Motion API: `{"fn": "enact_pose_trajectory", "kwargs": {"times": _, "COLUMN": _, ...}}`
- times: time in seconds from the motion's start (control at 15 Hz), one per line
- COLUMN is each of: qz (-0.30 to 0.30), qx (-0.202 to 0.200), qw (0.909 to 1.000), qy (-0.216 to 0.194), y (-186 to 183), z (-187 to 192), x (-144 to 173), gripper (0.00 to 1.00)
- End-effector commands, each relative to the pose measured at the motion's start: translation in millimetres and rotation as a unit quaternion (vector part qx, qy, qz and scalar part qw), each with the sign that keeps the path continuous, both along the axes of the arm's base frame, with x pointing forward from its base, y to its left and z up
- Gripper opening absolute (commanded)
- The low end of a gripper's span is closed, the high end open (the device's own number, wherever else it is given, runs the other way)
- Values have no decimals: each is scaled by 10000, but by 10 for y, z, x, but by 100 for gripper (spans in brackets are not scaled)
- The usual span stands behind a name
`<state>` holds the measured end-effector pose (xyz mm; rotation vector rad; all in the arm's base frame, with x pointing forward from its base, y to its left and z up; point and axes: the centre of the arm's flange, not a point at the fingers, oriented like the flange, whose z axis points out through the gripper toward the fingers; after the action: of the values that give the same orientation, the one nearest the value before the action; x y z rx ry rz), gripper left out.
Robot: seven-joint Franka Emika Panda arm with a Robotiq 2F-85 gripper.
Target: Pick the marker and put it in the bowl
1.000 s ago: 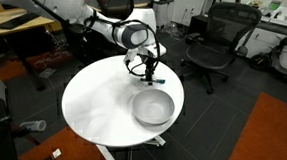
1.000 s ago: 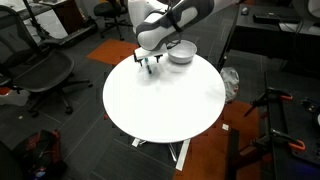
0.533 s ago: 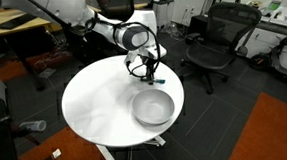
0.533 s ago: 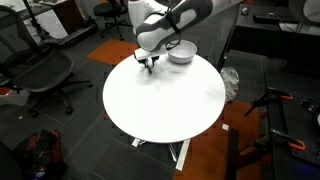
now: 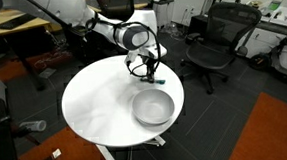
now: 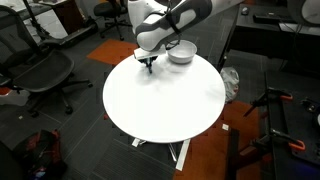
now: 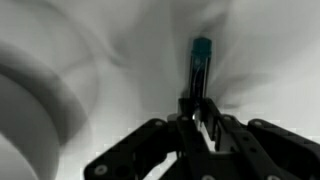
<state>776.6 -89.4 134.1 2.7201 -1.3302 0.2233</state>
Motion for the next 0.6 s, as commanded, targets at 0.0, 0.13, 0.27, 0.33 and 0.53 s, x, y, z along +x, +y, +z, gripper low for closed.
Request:
{"fn": "enact_pose_trajectory", "kwargs": {"times": 0.0, "qz": 36, "qx": 52, "qw": 10000, "qy": 62, "y": 100, "z": 294, "x": -36, "gripper": 5}}
{"fn": "enact_pose_trajectory", "kwargs": {"times": 0.13, "qz": 108, "qx": 21, "qw": 9999, "qy": -31, "y": 151, "z": 489, "x": -85, "gripper": 5}}
{"fn": "enact_pose_trajectory", "kwargs": {"times": 0.27, "qz": 183, "qx": -8, "qw": 9998, "qy": -70, "y": 191, "z": 728, "x": -132, "gripper": 5}}
{"fn": "enact_pose_trajectory", "kwargs": {"times": 0.33, "qz": 268, "qx": -14, "qw": 9996, "qy": -67, "y": 208, "z": 849, "x": -168, "gripper": 5}}
{"fn": "enact_pose_trajectory", "kwargs": {"times": 0.53, "qz": 494, "qx": 1, "qw": 9988, "qy": -56, "y": 223, "z": 1175, "x": -335, "gripper": 5}}
